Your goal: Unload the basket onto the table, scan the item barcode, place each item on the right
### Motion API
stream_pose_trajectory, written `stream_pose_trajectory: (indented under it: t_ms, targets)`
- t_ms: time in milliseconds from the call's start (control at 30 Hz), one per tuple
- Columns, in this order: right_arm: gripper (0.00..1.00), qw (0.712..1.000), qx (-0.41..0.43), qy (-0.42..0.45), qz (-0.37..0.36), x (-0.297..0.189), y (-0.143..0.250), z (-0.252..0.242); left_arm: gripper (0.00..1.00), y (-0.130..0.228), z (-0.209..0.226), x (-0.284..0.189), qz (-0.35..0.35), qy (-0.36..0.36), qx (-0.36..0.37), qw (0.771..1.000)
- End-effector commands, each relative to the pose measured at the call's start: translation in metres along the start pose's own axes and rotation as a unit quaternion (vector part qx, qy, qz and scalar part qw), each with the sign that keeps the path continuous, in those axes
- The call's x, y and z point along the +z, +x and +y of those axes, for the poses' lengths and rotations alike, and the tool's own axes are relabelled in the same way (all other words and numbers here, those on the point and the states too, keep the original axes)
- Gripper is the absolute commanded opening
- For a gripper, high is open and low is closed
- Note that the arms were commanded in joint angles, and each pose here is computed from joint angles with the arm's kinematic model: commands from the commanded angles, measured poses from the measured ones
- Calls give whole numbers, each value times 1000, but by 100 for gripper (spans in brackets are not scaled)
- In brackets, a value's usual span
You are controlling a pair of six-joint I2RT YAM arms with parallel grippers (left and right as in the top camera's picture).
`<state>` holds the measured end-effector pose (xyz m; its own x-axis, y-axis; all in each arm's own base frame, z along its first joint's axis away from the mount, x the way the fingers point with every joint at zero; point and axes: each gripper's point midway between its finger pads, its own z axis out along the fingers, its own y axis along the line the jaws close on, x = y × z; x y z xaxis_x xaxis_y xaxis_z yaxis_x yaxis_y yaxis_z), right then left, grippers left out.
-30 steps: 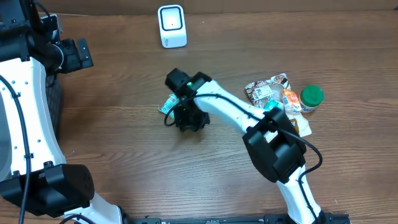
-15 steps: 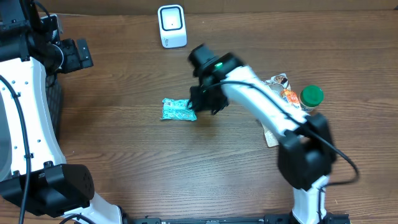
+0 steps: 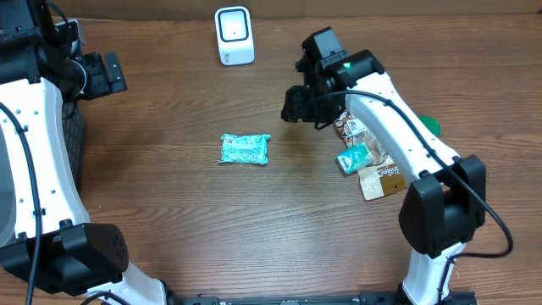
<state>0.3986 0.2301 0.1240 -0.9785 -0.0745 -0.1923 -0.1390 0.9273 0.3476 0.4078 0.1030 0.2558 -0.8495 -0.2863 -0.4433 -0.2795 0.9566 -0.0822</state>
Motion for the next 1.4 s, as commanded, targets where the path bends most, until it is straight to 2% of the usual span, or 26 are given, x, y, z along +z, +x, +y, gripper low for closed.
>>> stream_pose_trajectory:
  t_ms: [0, 267, 467, 833, 1033, 1133, 1200, 1367]
  targets:
    - [56, 1000, -4, -22, 22, 22, 2, 5, 99, 0, 2, 4, 5, -2, 9, 1000]
    - [56, 995, 0, -80, 53, 59, 4, 17, 99, 0, 2, 4, 5, -2, 9, 1000]
    - [56, 988, 9, -115, 104, 88, 23, 28, 100, 0, 2, 4, 4, -2, 9, 1000]
    - [54, 981, 100, -80, 146, 144, 50, 39, 100, 0, 2, 4, 4, -2, 9, 1000]
    - [37, 980, 92, -100, 145, 156, 58, 56, 99, 0, 2, 4, 4, -2, 9, 1000]
    - [17, 980, 90, -103, 143, 157, 56, 57, 100, 0, 2, 4, 5, -2, 9, 1000]
    - [7, 981, 89, -105, 139, 157, 54, 56, 100, 0, 2, 4, 4, -2, 9, 1000]
    - [4, 981, 77, -116, 132, 154, 47, 54, 100, 0, 2, 4, 5, -2, 9, 1000]
